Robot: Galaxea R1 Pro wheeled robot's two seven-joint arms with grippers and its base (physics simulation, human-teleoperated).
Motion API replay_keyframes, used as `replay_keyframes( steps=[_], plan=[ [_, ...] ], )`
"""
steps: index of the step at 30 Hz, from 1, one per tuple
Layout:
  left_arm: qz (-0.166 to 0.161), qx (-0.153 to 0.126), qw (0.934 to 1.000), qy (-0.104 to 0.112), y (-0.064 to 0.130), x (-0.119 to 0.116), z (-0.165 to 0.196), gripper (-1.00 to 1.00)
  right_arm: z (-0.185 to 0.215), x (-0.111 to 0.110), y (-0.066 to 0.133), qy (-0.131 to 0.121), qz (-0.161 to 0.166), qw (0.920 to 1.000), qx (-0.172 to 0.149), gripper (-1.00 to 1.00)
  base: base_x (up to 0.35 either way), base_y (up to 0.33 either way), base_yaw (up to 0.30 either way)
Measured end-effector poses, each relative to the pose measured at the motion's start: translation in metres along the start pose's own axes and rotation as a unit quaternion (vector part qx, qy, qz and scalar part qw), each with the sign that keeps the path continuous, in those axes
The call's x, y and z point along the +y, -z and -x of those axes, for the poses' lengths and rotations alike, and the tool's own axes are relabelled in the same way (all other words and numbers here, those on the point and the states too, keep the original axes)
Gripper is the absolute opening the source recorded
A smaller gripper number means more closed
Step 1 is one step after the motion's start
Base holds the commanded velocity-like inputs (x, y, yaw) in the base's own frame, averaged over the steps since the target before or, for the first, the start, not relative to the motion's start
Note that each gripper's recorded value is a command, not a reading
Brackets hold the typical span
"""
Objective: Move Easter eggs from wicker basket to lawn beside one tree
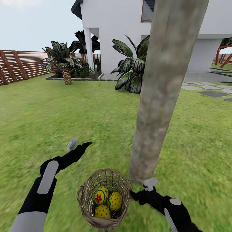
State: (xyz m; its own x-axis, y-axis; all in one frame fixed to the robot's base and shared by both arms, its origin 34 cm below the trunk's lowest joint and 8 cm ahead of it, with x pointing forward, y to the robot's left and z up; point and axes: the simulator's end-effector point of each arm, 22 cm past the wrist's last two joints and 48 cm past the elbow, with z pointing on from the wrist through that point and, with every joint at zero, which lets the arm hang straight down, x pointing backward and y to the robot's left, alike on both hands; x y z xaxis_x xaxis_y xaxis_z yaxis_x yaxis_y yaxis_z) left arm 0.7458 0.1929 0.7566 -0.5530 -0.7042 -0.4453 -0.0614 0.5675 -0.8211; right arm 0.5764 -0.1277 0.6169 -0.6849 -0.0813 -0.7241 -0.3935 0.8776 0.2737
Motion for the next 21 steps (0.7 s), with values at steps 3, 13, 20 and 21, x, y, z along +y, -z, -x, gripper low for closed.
replay_keyframes(
  steps=[3, 13, 20, 21],
  plan=[
    [0.006, -0.004, 1.0000, -0.006, 0.004, 0.007, 0.007, 1.00, 0.019, -0.001, -0.003, 0.003, -0.005, 1.0000, -0.008, 1.00, 0.000, 0.000, 0.000],
    [0.021, -0.044, 0.9988, -0.009, 0.027, 0.025, 0.051, 1.00, 0.037, 0.018, -0.023, 0.034, -0.030, 0.9990, 0.003, 1.00, 0.000, 0.000, 0.024],
    [0.030, -0.071, 0.9970, 0.007, 0.040, 0.040, 0.074, 1.00, 0.032, 0.022, -0.028, 0.055, -0.057, 0.9968, 0.008, 1.00, 0.000, 0.000, 0.255],
    [0.030, -0.071, 0.9970, 0.007, 0.040, 0.040, 0.075, 1.00, 0.031, 0.021, -0.029, 0.055, -0.058, 0.9968, 0.010, 1.00, 0.000, 0.000, 0.289]
  ],
)
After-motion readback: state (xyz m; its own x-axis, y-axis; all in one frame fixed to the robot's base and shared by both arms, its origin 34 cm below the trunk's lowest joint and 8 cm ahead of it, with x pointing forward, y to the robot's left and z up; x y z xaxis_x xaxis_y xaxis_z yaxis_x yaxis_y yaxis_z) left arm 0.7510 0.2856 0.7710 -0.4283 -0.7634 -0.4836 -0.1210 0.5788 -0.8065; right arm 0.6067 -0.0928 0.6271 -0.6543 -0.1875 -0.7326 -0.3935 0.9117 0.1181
